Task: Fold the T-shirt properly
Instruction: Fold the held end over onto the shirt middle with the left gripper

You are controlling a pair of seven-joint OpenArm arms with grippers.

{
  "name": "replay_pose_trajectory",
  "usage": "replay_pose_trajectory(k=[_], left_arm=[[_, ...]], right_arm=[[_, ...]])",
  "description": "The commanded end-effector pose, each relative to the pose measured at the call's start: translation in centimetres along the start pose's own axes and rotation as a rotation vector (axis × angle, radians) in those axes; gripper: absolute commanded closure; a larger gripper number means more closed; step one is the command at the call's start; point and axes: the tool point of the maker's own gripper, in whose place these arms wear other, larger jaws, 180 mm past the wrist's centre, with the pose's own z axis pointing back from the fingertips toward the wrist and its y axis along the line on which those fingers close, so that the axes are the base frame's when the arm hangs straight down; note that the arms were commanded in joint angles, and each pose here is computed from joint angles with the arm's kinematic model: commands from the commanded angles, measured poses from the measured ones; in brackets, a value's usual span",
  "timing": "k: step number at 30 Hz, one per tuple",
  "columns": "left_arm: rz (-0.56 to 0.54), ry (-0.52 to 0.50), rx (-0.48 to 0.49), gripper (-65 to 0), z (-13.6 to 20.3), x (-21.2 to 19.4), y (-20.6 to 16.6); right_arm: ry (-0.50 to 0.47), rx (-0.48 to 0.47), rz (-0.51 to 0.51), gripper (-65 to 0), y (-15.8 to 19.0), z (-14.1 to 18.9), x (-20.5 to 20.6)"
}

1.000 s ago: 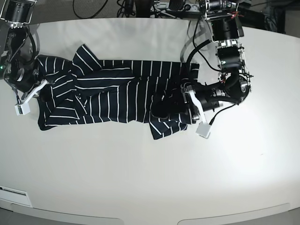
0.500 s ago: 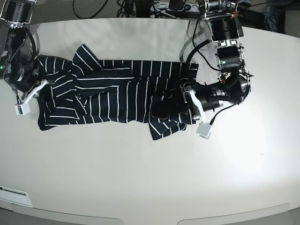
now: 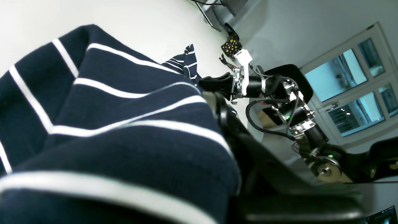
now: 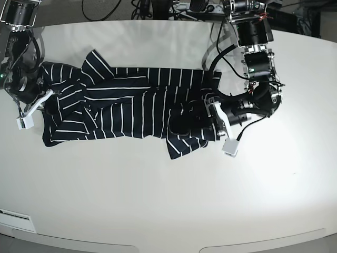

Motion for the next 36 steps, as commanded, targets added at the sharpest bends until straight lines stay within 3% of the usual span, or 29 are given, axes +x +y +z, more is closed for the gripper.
replay_pose_trajectory(k=[1, 12, 27, 28, 32, 34, 36], left_arm=[[-0.032, -0.026, -0.012, 0.0, -0.1, 1.3, -0.5], [-0.023, -0.01, 0.004, 0.0, -0.1, 1.0, -0.2], [-0.056, 0.087, -0.068, 0.0, -2.5, -0.8, -2.0], [-0.056, 0.087, -0.068, -2.6, -2.5, -0.8, -2.0], [-0.056, 0.086, -0.068, -39.1, -2.5, -0.8, -2.0], [-0.055, 0.085, -0.069, -46.9, -2.5, -0.8, -2.0], [-0.052, 0.076, -0.081, -47.3, -2.5, -0.6, -2.2]], right_arm=[[0.131, -0.052, 0.021, 0.0, -1.2, 0.3, -2.6], [0.131, -0.052, 0.022, 0.0, -1.2, 0.3, -2.6], [0.131, -0.052, 0.022, 0.0, -1.2, 0.4, -2.6], [0.131, -0.052, 0.022, 0.0, -1.2, 0.3, -2.6], [0.131, -0.052, 0.022, 0.0, -1.2, 0.4, -2.6], [0.131, -0.052, 0.022, 0.0, -1.2, 0.4, -2.6], [0.131, -0.052, 0.022, 0.0, -1.2, 0.4, -2.6]])
